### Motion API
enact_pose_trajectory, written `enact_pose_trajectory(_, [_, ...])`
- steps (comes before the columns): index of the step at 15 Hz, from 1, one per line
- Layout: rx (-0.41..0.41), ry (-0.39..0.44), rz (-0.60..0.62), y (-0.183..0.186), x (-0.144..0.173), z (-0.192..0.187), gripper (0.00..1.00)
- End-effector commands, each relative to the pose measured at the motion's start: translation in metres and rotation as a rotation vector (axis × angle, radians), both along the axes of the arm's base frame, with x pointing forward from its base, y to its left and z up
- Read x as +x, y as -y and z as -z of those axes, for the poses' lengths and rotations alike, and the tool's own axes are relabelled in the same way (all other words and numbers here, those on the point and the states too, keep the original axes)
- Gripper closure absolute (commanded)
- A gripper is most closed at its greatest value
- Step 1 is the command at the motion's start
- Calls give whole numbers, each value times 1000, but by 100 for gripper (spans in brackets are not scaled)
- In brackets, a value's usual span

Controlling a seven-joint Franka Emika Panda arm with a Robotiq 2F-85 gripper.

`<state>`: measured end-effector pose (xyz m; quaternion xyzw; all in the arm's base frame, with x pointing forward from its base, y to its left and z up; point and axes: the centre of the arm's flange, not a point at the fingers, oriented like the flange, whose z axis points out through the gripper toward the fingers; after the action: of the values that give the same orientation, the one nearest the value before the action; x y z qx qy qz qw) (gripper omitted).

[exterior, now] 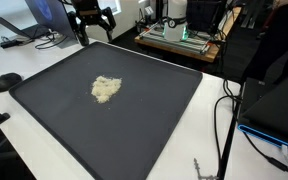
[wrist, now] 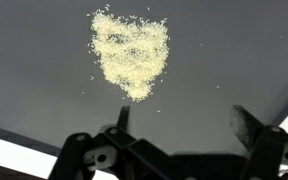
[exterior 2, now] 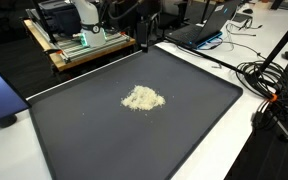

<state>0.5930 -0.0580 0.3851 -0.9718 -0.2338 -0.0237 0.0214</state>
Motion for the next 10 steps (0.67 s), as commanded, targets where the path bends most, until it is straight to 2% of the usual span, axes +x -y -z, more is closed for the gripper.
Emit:
enact_pose_trajectory(1, [18, 106, 111, 26, -40, -19, 0])
enact_pose_trajectory(6, [-54, 223, 223, 52, -66, -32, 0])
enact_pose_trajectory(7, [-24, 185, 183, 54, -40, -29, 0])
enact_pose_trajectory(10, [-26, 188, 188, 55, -43, -29, 0])
